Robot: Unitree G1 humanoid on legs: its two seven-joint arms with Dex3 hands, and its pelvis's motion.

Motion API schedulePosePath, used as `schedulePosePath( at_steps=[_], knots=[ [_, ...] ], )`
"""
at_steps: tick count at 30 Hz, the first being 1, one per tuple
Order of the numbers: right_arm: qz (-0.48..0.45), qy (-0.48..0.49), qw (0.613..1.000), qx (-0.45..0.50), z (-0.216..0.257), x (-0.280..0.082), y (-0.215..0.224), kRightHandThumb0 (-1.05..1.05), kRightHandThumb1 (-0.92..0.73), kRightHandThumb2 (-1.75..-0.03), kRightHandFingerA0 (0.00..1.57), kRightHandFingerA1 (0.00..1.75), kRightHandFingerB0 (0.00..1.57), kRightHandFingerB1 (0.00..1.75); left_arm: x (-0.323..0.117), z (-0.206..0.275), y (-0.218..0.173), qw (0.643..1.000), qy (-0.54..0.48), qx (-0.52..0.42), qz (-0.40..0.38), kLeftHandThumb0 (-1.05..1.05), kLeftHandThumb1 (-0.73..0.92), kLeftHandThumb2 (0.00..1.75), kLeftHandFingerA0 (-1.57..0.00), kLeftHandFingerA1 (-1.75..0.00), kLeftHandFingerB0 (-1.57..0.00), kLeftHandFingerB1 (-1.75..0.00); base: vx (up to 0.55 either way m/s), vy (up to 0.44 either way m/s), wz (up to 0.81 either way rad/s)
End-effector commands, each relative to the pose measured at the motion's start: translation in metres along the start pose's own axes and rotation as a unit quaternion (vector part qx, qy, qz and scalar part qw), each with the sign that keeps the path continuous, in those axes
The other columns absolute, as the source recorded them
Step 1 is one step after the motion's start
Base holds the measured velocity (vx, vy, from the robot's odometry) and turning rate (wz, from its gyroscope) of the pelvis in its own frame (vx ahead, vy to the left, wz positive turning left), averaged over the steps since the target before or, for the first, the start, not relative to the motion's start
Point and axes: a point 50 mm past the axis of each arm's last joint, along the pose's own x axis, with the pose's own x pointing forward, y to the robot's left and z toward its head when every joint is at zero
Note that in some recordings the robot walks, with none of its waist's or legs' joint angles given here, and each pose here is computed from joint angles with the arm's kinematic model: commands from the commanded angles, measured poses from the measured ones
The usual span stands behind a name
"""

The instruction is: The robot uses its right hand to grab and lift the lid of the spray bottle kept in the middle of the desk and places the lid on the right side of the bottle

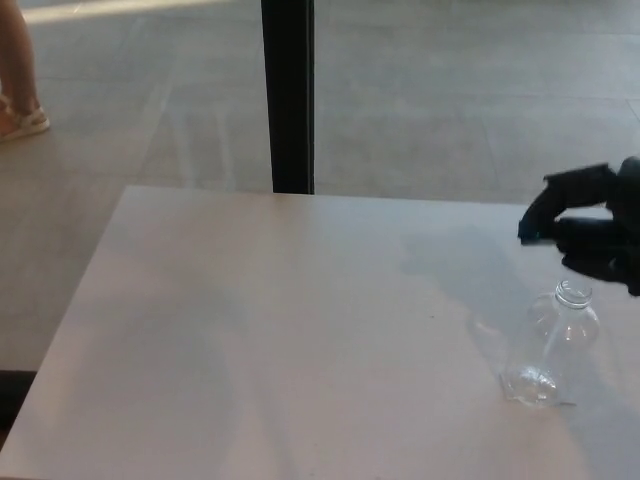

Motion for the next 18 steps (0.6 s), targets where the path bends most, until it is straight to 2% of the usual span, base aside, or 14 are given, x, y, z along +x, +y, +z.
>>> schedulePosePath(
  at_steps=[1, 2, 3, 4, 5, 8, 10, 11, 13, 14, 18],
  knots=[
    [-0.039, 0.016, 0.998, 0.050, -0.007, 0.008, -0.035, -0.18, -0.60, -0.98, 0.98, 1.48, 0.91, 0.94, -0.002, 0.004, 0.005, 1.000, -0.013, 0.001, 0.004, -0.92, 0.92, 0.68, -0.56, -0.49, -0.39, -0.39, 0.00, 0.000, 0.00],
    [-0.044, 0.019, 0.997, 0.053, -0.010, 0.009, -0.041, -0.17, -0.63, -0.93, 0.91, 1.57, 0.90, 0.90, -0.002, 0.004, 0.005, 1.000, -0.015, 0.005, 0.001, -0.92, 0.92, 0.68, -0.56, -0.50, -0.38, -0.39, 0.00, 0.000, 0.00],
    [-0.047, 0.020, 0.997, 0.057, -0.012, 0.010, -0.045, -0.18, -0.64, -0.92, 0.90, 1.59, 0.90, 0.90, -0.002, 0.005, 0.006, 1.000, -0.015, 0.002, 0.001, -0.91, 0.73, 1.14, -0.52, -0.61, -0.33, -0.52, 0.00, 0.000, 0.00],
    [-0.067, 0.021, 0.995, 0.066, -0.017, 0.011, -0.059, -0.18, -0.64, -0.94, 0.92, 1.57, 0.91, 0.95, -0.002, 0.004, 0.006, 1.000, -0.014, -0.001, 0.002, -0.97, 0.78, 1.15, -0.49, -0.59, -0.32, -0.51, 0.00, 0.000, 0.00],
    [-0.076, 0.024, 0.994, 0.069, -0.016, 0.012, -0.066, -0.18, -0.60, -0.98, 0.91, 1.57, 0.92, 0.99, -0.002, 0.004, 0.006, 1.000, -0.014, -0.006, 0.003, -0.87, 0.72, 1.12, -0.50, -0.61, -0.32, -0.52, 0.00, 0.000, 0.00],
    [-0.084, 0.027, 0.994, 0.069, -0.015, 0.013, -0.075, -0.19, -0.59, -0.99, 0.90, 1.59, 0.92, 1.01, -0.003, 0.003, 0.007, 1.000, -0.013, -0.008, 0.005, -0.92, 0.75, 1.14, -0.52, -0.61, -0.33, -0.52, 0.00, 0.000, 0.00],
    [-0.100, 0.029, 0.991, 0.085, -0.011, 0.009, -0.092, -0.18, -0.56, -1.04, 0.91, 1.54, 0.92, 1.01, -0.003, 0.003, 0.007, 1.000, -0.013, -0.009, 0.000, -0.94, 0.78, 1.15, -0.49, -0.60, -0.32, -0.51, 0.00, 0.000, 0.00],
    [-0.118, 0.019, 0.988, 0.093, -0.012, 0.004, -0.103, -0.13, -0.56, -1.02, 0.91, 1.47, 0.91, 0.97, -0.003, 0.003, 0.007, 1.000, -0.012, -0.010, 0.001, -0.92, 0.77, 1.15, -0.47, -0.59, -0.31, -0.51, 0.00, 0.000, 0.00],
    [-0.126, 0.021, 0.987, 0.099, -0.014, 0.003, -0.110, -0.15, -0.57, -1.03, 0.92, 1.45, 0.93, 0.98, -0.003, 0.003, 0.008, 1.000, -0.013, -0.010, 0.002, -0.86, 0.73, 1.14, -0.46, -0.59, -0.27, -0.50, 0.00, 0.000, 0.00],
    [-0.133, 0.032, 0.985, 0.109, -0.017, 0.002, -0.115, -0.15, -0.56, -1.03, 0.91, 1.43, 0.94, 0.95, -0.004, 0.003, 0.009, 1.000, -0.014, -0.012, 0.002, -0.91, 0.92, 0.68, -0.52, -0.49, -0.37, -0.39, 0.00, 0.000, 0.00],
    [-0.169, 0.045, 0.973, 0.150, -0.027, -0.008, -0.125, -0.09, -0.53, -1.05, 0.90, 1.44, 0.95, 0.97, -0.003, 0.003, 0.008, 1.000, -0.013, -0.011, 0.003, -0.91, 0.92, 0.68, -0.53, -0.49, -0.37, -0.39, 0.00, 0.000, 0.00]
  ],
)
